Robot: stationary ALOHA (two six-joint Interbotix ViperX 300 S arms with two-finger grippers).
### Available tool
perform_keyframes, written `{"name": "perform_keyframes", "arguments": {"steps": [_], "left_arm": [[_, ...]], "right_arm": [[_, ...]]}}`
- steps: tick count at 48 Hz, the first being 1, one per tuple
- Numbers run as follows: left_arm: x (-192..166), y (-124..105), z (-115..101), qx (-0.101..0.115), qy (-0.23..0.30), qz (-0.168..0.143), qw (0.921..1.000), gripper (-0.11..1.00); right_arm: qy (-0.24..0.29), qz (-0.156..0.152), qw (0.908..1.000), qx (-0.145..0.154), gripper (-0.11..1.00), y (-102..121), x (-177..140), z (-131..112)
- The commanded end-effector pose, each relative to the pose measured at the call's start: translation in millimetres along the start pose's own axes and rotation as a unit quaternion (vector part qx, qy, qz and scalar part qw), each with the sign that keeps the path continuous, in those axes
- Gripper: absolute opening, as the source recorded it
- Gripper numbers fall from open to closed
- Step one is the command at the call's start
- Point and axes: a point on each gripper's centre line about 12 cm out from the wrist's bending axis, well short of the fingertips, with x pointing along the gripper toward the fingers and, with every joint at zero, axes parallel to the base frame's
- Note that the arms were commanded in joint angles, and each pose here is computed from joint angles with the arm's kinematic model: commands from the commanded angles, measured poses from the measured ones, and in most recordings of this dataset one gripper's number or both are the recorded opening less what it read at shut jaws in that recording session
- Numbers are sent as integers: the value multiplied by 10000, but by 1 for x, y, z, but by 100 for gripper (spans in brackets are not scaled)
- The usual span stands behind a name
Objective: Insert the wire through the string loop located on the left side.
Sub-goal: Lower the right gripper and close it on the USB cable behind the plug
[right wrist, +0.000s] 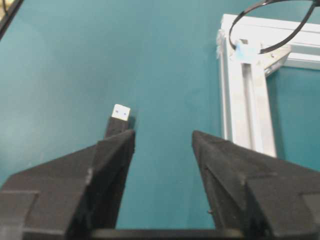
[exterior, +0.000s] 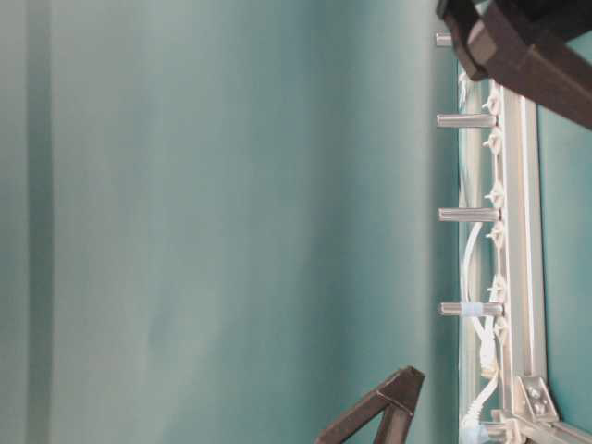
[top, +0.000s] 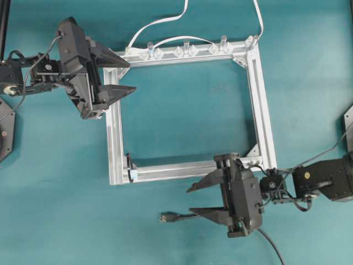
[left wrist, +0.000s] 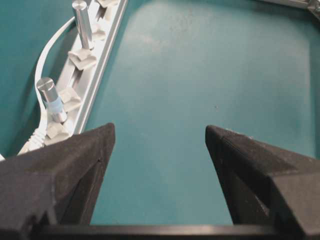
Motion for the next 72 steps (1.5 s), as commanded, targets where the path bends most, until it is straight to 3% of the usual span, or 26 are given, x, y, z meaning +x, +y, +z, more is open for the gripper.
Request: {"name": "perform_keyframes", "arguments": {"steps": [1, 32, 72], "left_arm": [[-2, -2, 7, 43, -121, -38, 9999, 80], [-5, -5, -17, 104, 373, -83, 9992, 80], [-11, -3, -42, 126, 670, -64, 9976, 80]], "right_arm": [[-188, 62, 9998, 47, 64, 6, -1, 12], [14, 7, 9996, 274, 67, 24, 17, -5], [277, -86, 9992, 258, 67, 29, 39, -32]]}}
